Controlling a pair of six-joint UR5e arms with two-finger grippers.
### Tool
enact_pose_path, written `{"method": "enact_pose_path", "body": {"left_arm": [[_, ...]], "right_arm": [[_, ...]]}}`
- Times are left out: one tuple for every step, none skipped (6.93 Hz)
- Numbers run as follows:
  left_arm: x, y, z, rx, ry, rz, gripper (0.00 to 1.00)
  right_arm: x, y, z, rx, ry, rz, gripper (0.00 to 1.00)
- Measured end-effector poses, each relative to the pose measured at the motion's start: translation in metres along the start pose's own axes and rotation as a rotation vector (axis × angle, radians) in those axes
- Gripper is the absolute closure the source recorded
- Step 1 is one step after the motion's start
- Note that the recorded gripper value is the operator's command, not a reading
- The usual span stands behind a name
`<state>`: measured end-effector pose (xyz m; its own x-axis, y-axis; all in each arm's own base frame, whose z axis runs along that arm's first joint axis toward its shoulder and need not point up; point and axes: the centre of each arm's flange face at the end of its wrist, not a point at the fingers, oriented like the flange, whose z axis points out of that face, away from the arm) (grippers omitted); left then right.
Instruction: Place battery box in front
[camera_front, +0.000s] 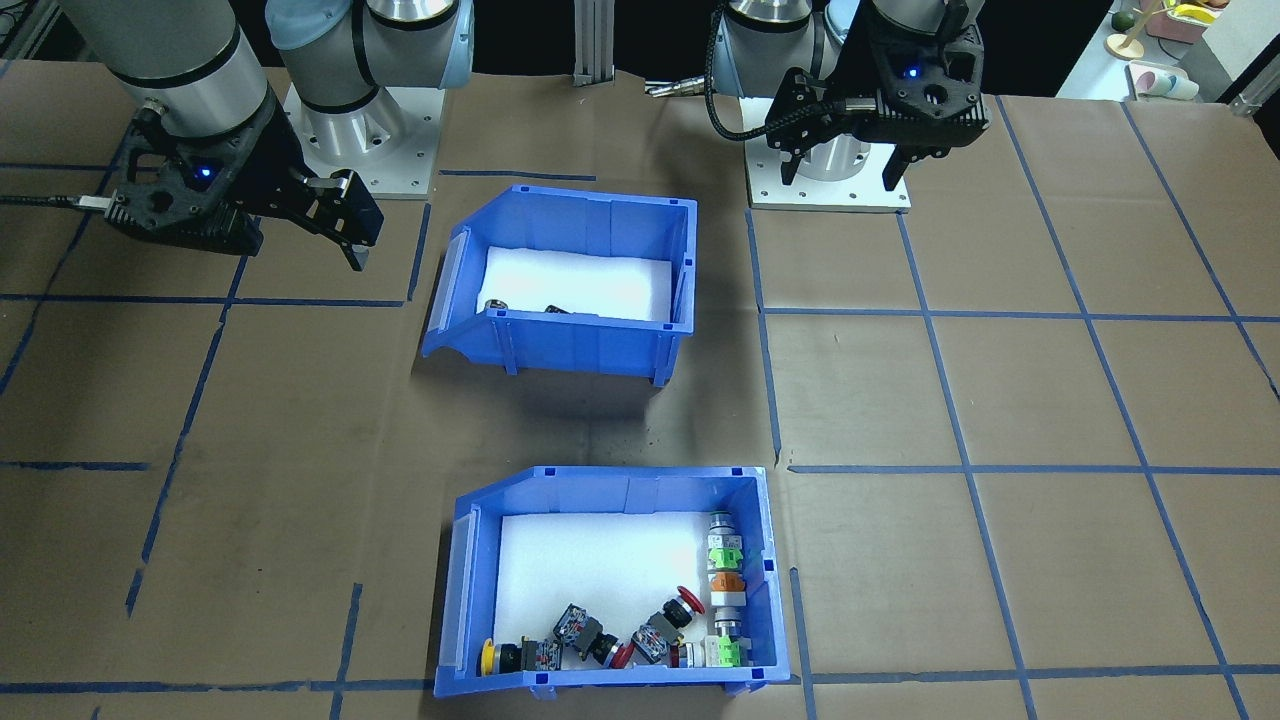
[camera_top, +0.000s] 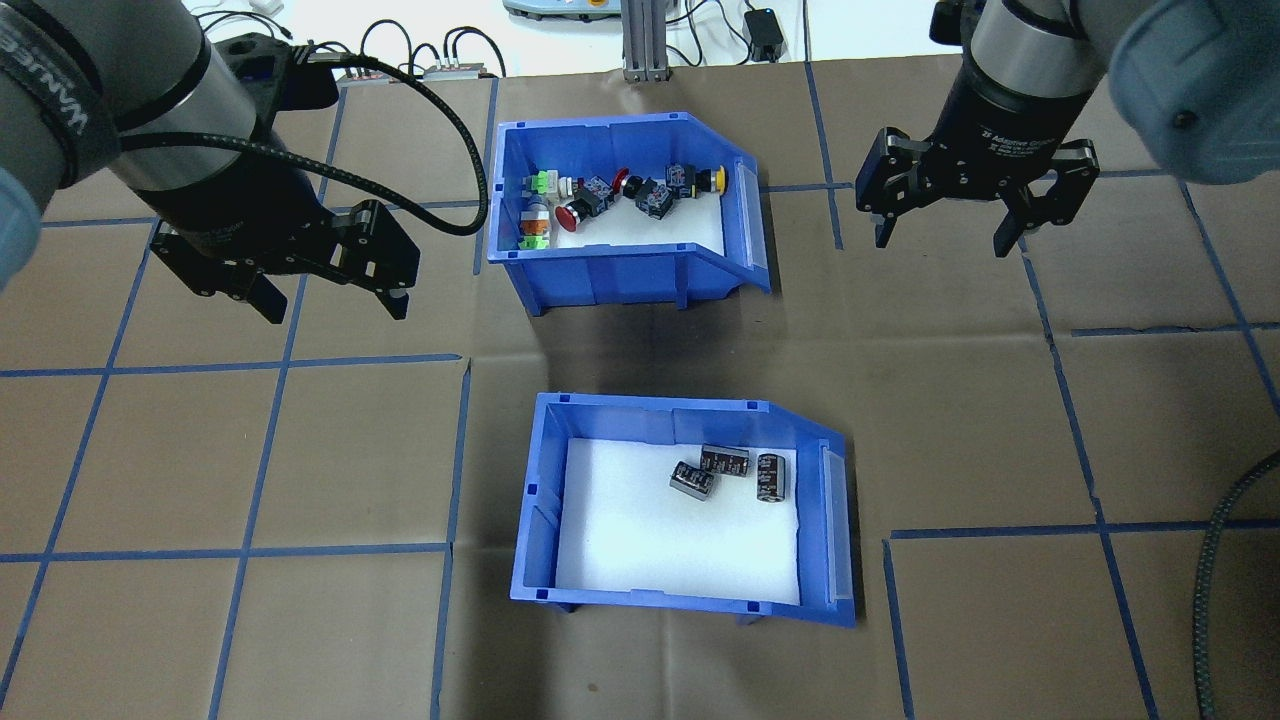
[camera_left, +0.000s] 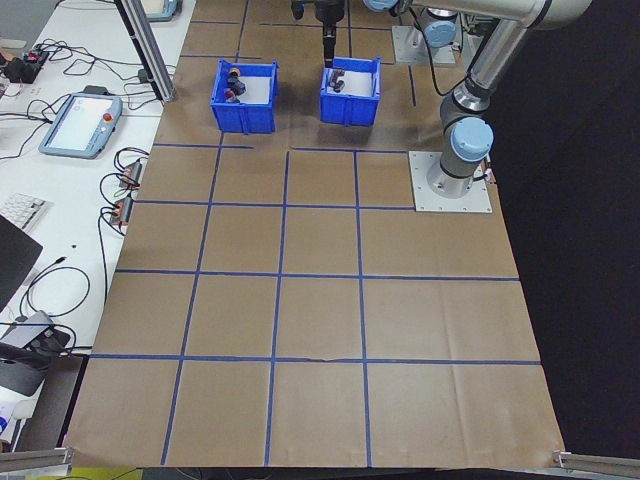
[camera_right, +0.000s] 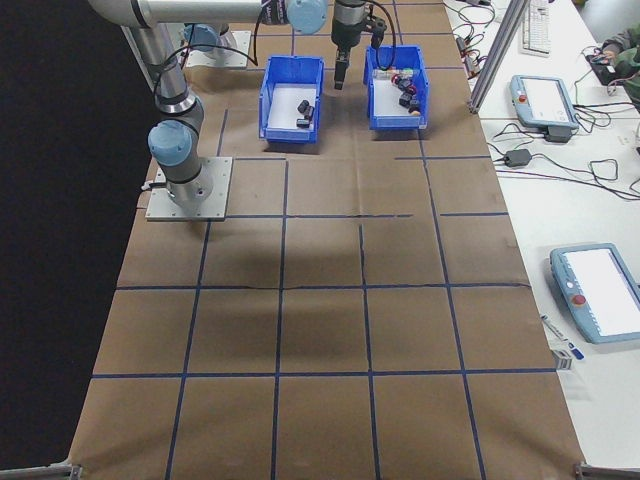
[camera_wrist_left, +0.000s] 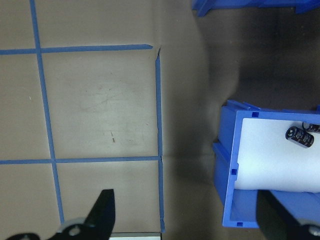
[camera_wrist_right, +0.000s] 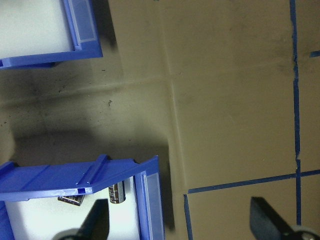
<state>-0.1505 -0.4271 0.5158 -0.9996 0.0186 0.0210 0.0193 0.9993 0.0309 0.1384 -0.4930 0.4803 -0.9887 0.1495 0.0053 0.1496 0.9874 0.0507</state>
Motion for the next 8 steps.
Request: {"method": "enact_pose_path", "body": {"left_arm": [[0.000,0.001,0.000,0.001,0.000,0.001,0.00],[0.000,0.003,0.000,0.002,0.000,0.002,0.00],[0.000,0.003,-0.001,0.003,0.000,0.002,0.00],[0.000,0.003,-0.001,0.004,0.000,0.002,0.00],[0.000,0.003,-0.001,0.002,0.000,0.002,0.00],[0.000,0.003,0.000,-0.001,0.000,0.004,0.00],[0.000,0.000,0.002,-0.004,0.001,0.008,0.00],[0.000,-0.003,0.004,-0.003,0.002,0.005,0.00]], "right_arm": [[0.000,0.000,-0.001,0.003,0.000,-0.001,0.00],[0.000,0.000,-0.001,0.006,0.000,-0.001,0.00],[0.000,0.000,-0.001,0.009,-0.001,-0.003,0.00],[0.000,-0.001,0.000,0.006,0.000,-0.008,0.00],[0.000,-0.003,0.003,-0.003,0.001,-0.011,0.00],[0.000,-0.005,0.004,-0.008,-0.001,-0.012,0.00],[0.001,-0.008,0.002,-0.003,-0.004,-0.033,0.00],[0.000,-0.015,0.001,0.017,-0.010,-0.103,0.00]]}}
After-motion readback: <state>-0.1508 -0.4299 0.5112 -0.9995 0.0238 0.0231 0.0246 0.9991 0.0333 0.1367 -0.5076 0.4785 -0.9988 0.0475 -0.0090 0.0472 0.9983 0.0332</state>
